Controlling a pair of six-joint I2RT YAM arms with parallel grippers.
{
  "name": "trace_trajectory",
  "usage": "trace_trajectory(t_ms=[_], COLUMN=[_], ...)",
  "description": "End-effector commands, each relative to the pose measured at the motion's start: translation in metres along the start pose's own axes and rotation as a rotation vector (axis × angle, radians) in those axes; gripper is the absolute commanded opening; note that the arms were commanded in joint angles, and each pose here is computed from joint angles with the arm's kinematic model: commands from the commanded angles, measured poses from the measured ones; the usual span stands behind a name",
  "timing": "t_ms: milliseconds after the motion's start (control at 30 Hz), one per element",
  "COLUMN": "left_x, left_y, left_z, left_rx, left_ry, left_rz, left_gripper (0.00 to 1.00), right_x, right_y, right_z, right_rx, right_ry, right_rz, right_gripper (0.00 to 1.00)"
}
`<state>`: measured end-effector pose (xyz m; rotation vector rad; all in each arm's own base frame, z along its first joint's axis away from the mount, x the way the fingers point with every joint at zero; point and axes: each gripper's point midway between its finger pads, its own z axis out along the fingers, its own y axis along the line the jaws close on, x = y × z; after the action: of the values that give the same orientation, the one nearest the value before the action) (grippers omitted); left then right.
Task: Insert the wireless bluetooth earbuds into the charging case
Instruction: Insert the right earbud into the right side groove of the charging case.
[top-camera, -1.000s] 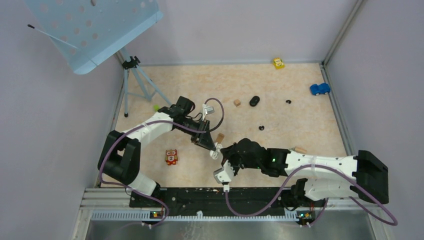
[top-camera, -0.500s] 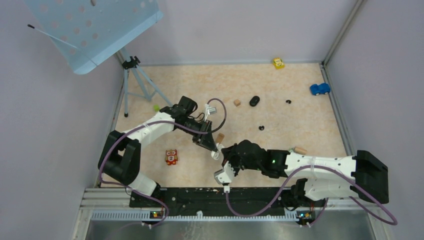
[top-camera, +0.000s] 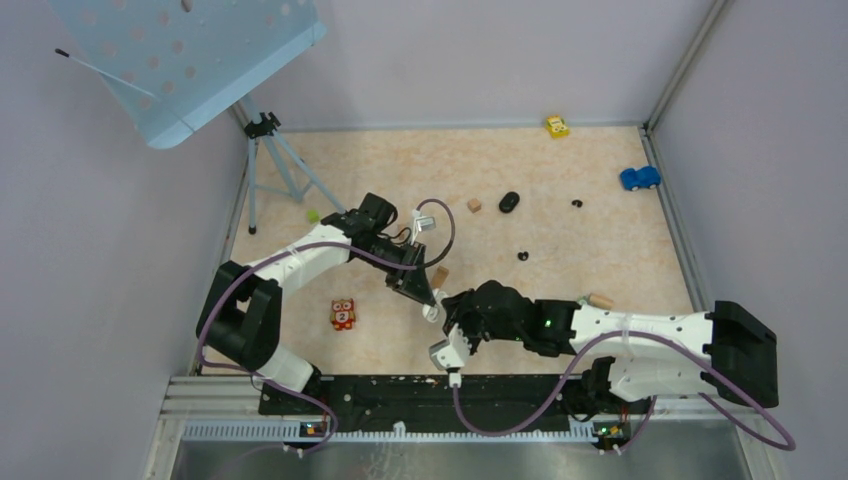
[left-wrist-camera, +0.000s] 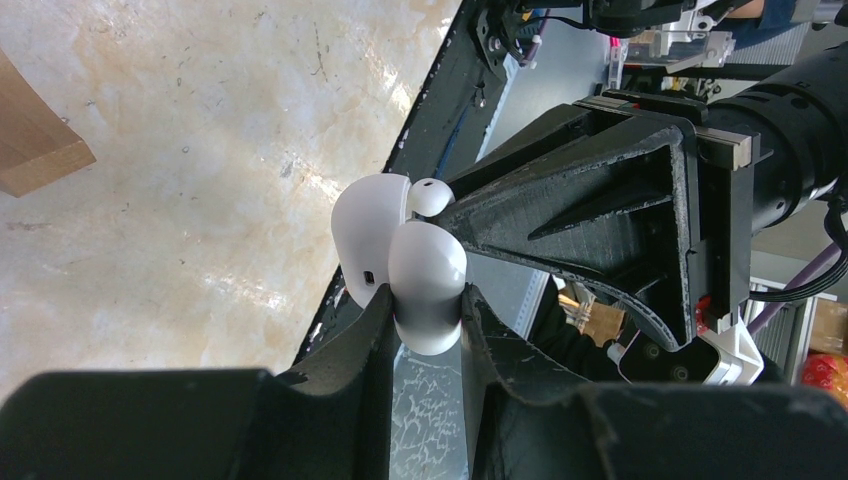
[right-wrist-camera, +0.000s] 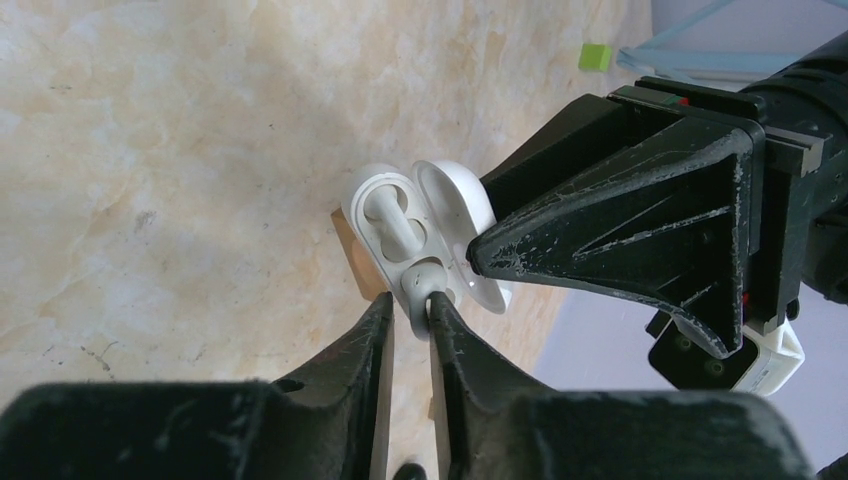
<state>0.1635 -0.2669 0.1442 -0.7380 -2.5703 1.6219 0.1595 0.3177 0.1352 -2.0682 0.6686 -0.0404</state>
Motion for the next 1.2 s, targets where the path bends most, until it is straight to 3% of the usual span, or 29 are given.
trace_trajectory(t_ms=[0,267,367,1167], left_x=[-0.002,-0.002,-0.001,-0.005], left_y=[-0.043,-0.042,-0.040,-0.028], left_z=[-0.008,-0.007,-0.007,0.000], left_rx=[0.126,0.123,0.116,0.102], left_ry=[0.004,0.006,0.006,0.025], left_rz=[0.078,0.076,0.072,0.042], left_gripper=[0.00,0.00,0.00,0.00], right_x=[0.001,-0.001,0.001,-0.014], right_y=[0.006,0.001,-0.009,-0.060], right_z=[-0.002,-0.001,-0.003,-0.043], right_rx=[-0.005,0.021,0.068,0.306], right_ry=[0.001,-0.007,0.007,-0.079], right_rz=[0.012,0.009,0.015,0.336], right_gripper=[0.24,0.37,0.58,0.65])
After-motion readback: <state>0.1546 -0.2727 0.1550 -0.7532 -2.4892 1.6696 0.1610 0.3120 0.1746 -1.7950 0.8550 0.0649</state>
